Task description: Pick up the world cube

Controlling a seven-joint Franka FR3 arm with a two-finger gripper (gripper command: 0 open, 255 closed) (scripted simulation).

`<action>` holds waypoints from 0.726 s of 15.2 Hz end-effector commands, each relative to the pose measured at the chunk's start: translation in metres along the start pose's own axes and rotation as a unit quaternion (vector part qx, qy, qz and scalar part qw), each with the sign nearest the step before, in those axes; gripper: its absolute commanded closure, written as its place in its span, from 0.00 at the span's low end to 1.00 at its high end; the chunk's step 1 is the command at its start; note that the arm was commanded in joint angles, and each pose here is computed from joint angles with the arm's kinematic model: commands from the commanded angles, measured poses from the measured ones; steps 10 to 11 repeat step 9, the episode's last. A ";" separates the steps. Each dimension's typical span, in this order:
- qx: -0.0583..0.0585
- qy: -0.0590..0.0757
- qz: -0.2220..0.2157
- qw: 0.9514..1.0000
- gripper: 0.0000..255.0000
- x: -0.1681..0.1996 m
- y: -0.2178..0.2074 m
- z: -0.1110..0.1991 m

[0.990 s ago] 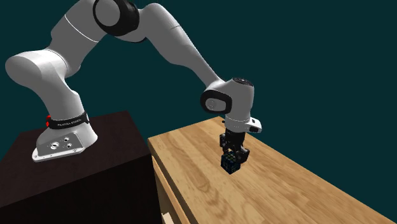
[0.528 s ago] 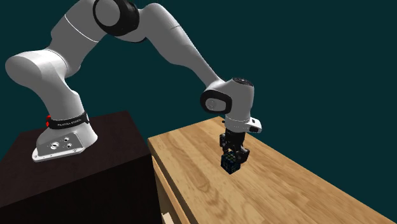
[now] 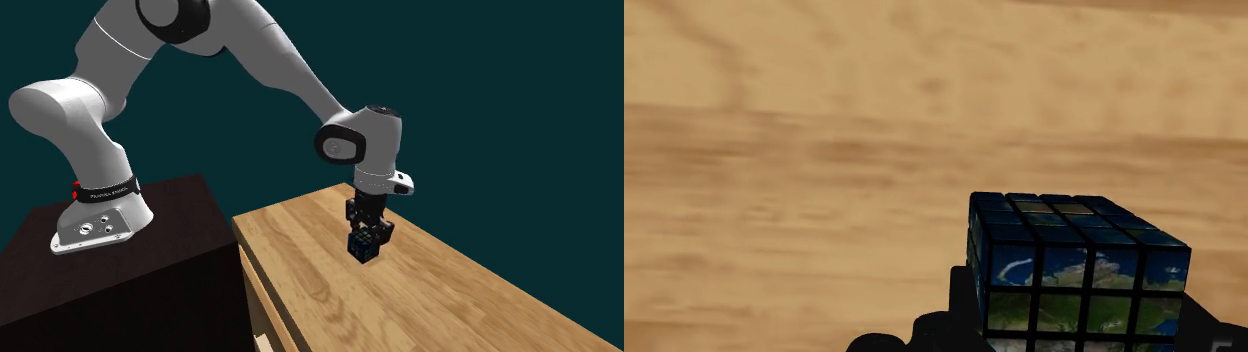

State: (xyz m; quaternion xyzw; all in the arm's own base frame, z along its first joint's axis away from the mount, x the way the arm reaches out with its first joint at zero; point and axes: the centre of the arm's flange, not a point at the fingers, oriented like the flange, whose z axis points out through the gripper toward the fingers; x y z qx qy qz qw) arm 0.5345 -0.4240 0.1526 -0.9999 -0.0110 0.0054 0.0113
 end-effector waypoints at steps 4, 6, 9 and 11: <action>0.000 0.000 0.000 1.000 1.00 0.000 0.000 -0.026; 0.000 0.000 0.000 1.000 1.00 -0.001 -0.001 -0.037; 0.000 0.000 0.000 1.000 1.00 -0.001 -0.001 -0.043; 0.000 0.000 0.000 1.000 1.00 -0.001 -0.001 -0.043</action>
